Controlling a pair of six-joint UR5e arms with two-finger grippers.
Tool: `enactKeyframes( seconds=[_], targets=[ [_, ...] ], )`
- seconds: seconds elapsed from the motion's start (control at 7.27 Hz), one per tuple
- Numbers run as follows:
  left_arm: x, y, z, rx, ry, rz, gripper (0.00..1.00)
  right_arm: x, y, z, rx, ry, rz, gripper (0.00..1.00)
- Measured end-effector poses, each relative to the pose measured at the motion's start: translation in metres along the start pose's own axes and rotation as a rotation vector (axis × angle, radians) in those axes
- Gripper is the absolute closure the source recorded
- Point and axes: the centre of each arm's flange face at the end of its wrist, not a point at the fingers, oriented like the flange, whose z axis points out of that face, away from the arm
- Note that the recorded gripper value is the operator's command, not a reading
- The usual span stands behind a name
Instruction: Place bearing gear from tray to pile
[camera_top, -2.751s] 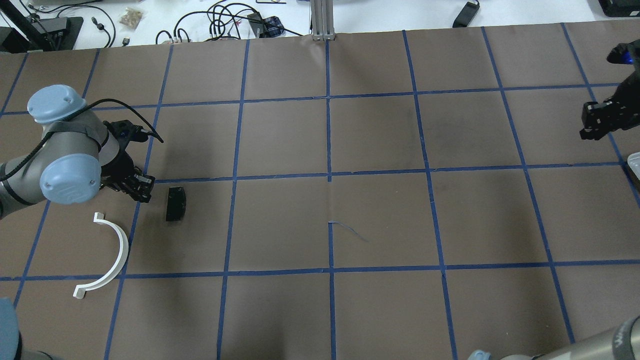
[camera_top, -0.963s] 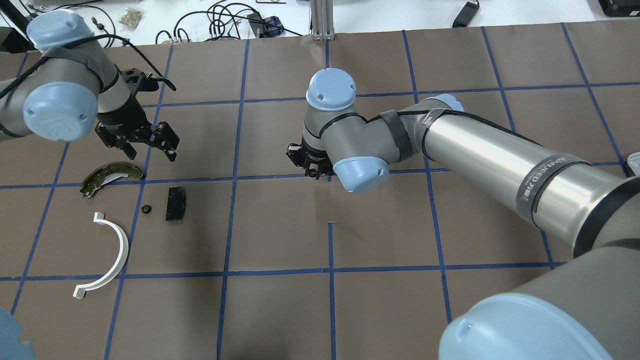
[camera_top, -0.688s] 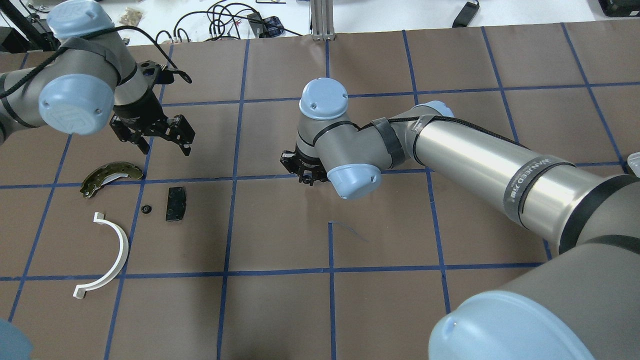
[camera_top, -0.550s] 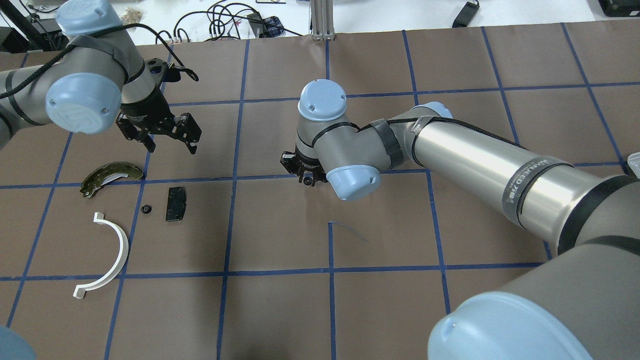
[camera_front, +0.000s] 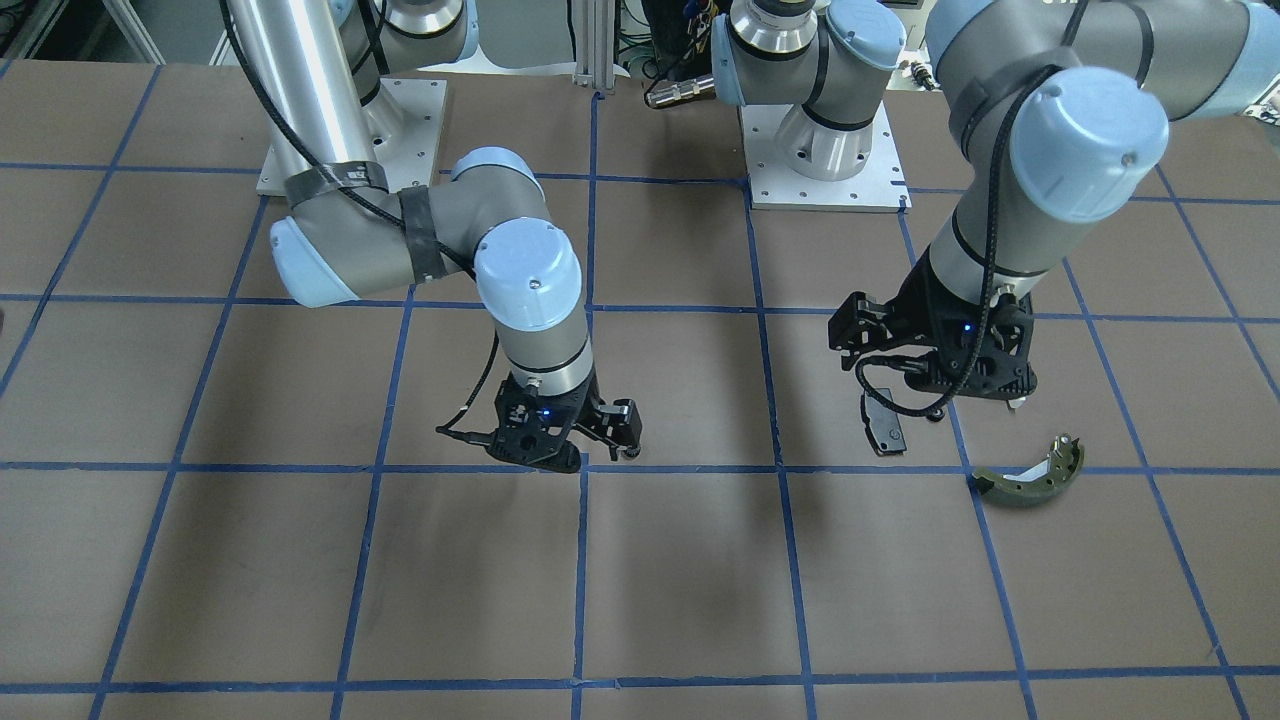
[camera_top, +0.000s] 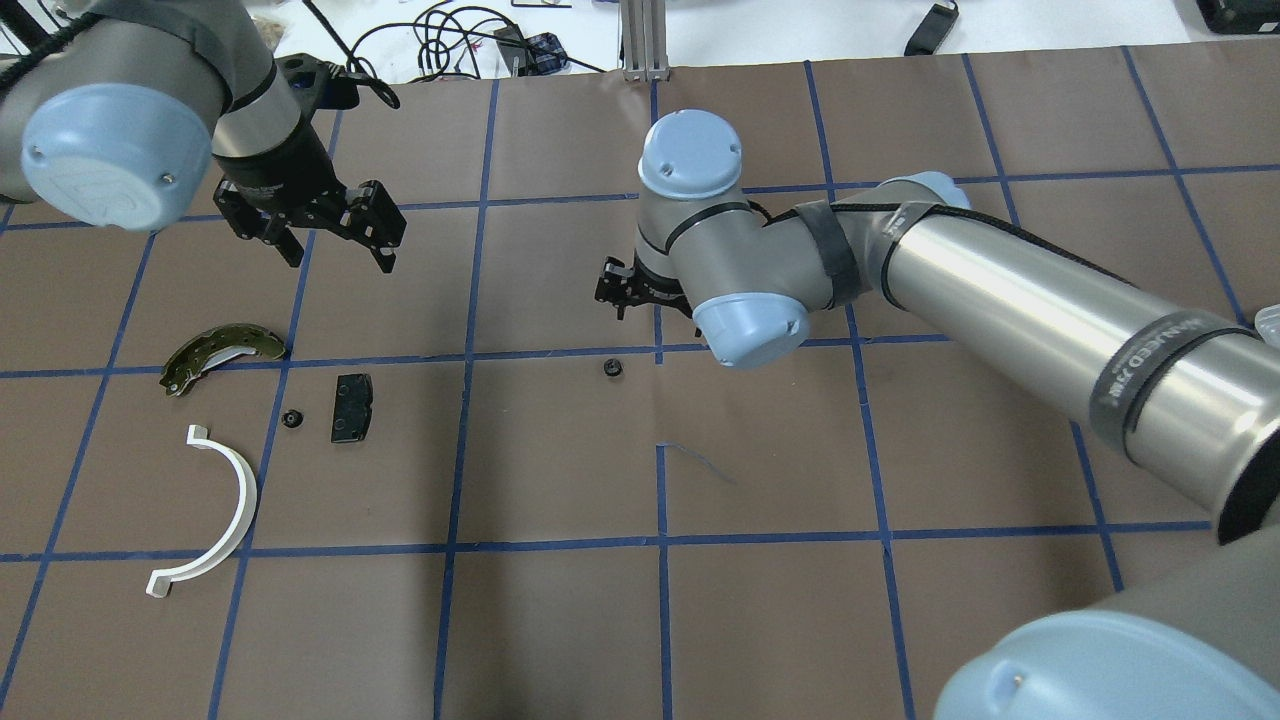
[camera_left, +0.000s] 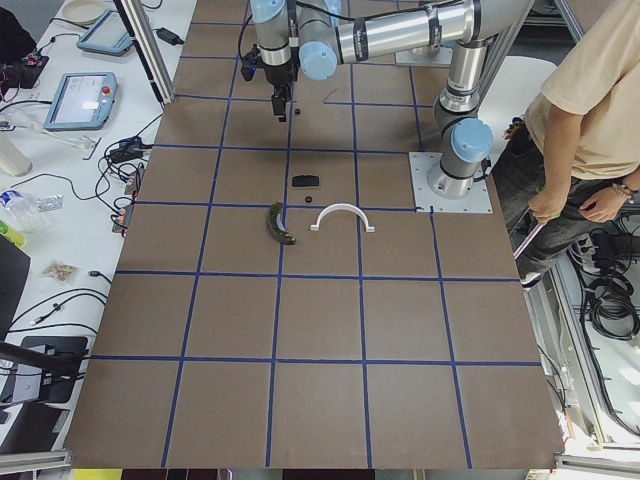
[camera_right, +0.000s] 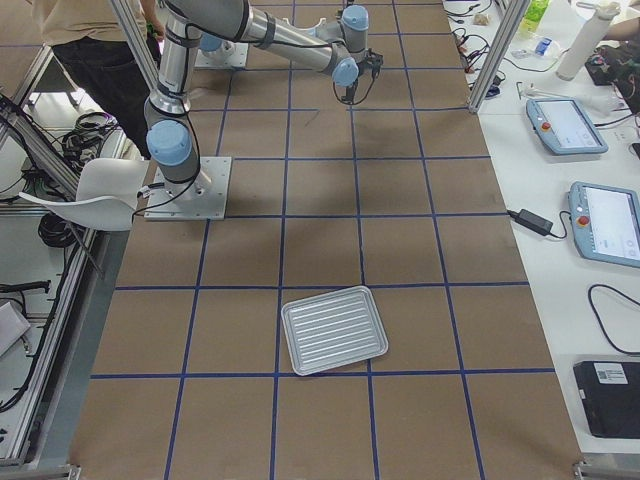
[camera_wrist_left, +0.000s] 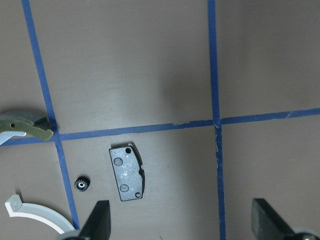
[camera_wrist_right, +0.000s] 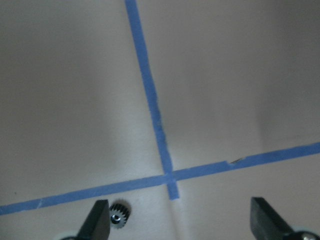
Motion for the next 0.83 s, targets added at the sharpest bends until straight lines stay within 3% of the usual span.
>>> enactKeyframes(
  seconds=[0.28, 0.41, 0.83],
  targets=[
    [0.04, 0.021, -0.037, 0.039, 0.0, -0.006, 0.0, 0.065, -0.031, -0.052, -0.024, 0.025, -0.087, 0.0],
    [0.064, 0.024, -0.034, 0.039, 0.002, -0.025, 0.0, 0.104, -0.044, -0.075, -0.045, 0.035, -0.117, 0.0],
    [0.125, -0.009, 0.033, 0.017, 0.009, -0.103, 0.0, 0.203, -0.058, -0.132, -0.12, 0.064, -0.111, 0.0]
  ],
)
